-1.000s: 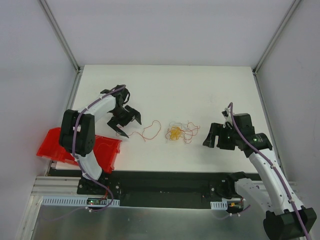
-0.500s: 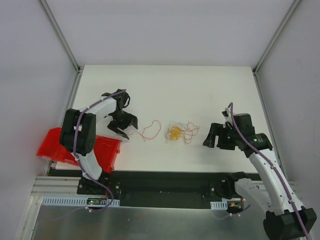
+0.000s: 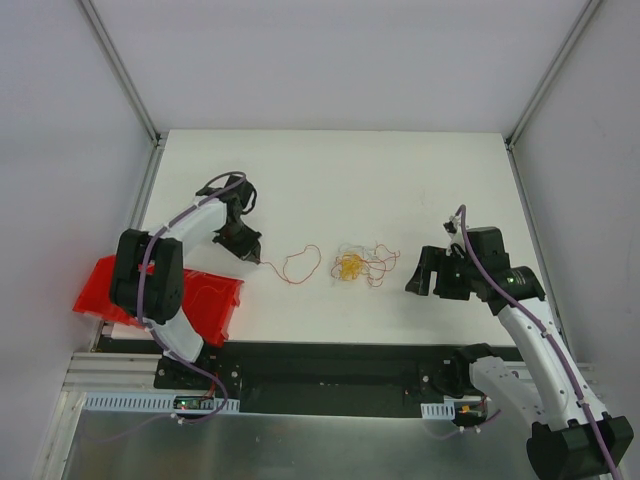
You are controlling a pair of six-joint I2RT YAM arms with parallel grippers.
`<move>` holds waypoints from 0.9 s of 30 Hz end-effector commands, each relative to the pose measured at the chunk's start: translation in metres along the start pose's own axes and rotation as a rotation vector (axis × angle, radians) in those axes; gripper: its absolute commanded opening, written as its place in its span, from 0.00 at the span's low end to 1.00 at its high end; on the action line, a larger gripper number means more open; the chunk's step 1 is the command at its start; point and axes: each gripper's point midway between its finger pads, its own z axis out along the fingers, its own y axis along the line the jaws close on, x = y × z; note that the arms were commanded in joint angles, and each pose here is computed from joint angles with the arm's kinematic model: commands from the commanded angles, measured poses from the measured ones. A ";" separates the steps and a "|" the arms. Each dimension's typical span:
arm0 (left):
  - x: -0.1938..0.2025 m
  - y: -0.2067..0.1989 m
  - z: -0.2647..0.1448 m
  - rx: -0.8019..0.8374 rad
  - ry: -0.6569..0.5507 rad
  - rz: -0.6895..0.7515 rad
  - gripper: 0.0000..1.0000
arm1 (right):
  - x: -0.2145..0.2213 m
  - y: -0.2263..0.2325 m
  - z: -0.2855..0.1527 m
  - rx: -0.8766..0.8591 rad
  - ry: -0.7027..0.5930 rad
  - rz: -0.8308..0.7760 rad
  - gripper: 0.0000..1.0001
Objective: Untangle the cables
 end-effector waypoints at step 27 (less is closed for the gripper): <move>0.099 -0.021 -0.016 -0.023 -0.187 1.045 0.20 | 0.000 0.007 0.000 -0.045 0.001 0.002 0.81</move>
